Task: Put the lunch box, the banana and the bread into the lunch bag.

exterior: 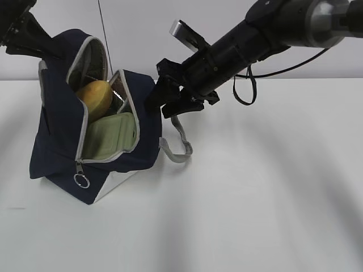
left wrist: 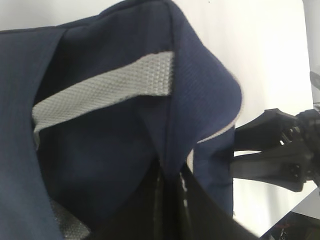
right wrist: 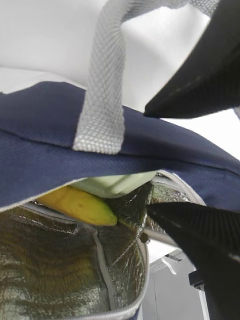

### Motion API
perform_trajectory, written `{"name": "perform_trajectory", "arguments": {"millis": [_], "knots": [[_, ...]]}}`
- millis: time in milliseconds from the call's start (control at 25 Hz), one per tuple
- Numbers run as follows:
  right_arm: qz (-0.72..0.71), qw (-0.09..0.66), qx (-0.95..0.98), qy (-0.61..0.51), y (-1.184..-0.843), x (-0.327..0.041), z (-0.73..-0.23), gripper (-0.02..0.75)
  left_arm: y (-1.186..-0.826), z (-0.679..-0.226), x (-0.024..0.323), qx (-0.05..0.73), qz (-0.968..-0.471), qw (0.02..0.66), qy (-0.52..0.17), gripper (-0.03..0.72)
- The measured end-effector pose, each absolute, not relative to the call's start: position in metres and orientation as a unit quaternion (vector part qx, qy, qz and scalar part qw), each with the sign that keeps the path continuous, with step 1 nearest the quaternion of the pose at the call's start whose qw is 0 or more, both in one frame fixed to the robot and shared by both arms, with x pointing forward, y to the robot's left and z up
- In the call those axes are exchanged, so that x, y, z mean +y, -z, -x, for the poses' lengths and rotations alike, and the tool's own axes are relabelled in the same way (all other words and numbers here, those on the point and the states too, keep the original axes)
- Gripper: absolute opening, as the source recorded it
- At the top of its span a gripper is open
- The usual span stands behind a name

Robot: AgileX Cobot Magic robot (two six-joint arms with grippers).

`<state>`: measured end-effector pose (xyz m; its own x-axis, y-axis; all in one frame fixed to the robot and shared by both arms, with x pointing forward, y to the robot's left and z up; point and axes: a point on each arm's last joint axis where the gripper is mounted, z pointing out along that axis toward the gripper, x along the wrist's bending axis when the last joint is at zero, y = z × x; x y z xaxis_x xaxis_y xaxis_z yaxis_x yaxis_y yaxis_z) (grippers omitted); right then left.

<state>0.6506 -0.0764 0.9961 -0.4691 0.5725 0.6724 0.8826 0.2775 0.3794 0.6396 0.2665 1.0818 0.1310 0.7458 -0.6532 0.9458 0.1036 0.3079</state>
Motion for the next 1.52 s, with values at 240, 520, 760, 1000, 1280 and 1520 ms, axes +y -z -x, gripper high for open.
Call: {"name": "perform_trajectory", "arguments": {"millis": [240, 520, 760, 1000, 1280, 1520], "knots": [[0.476, 0.215, -0.765, 0.378, -0.981, -0.073, -0.655, 0.405, -1.082, -0.640, 0.266, 0.645, -0.656, 0.368, 0.136, -0.016], [0.464, 0.213, -0.766, 0.391, -0.981, -0.072, -0.657, 0.190, -1.082, -0.640, 0.266, 0.645, -0.656, 0.368, 0.136, -0.016], [0.447, 0.206, -0.773, 0.400, -0.982, -0.071, -0.657, 0.017, -1.082, -0.640, 0.266, 0.645, -0.656, 0.368, 0.136, -0.016], [0.429, 0.208, -0.777, 0.411, -0.991, -0.071, -0.654, 0.006, -1.084, -0.640, 0.264, 0.643, -0.647, 0.381, 0.146, -0.016], [0.408, 0.193, -0.780, 0.432, -1.038, -0.098, -0.647, 0.006, -1.088, -0.637, 0.232, 0.617, -0.657, 0.396, 0.176, -0.016], [0.417, 0.160, -0.777, 0.443, -1.067, -0.134, -0.647, 0.006, -1.090, -0.631, 0.190, 0.586, -0.675, 0.405, 0.192, -0.016]]}}
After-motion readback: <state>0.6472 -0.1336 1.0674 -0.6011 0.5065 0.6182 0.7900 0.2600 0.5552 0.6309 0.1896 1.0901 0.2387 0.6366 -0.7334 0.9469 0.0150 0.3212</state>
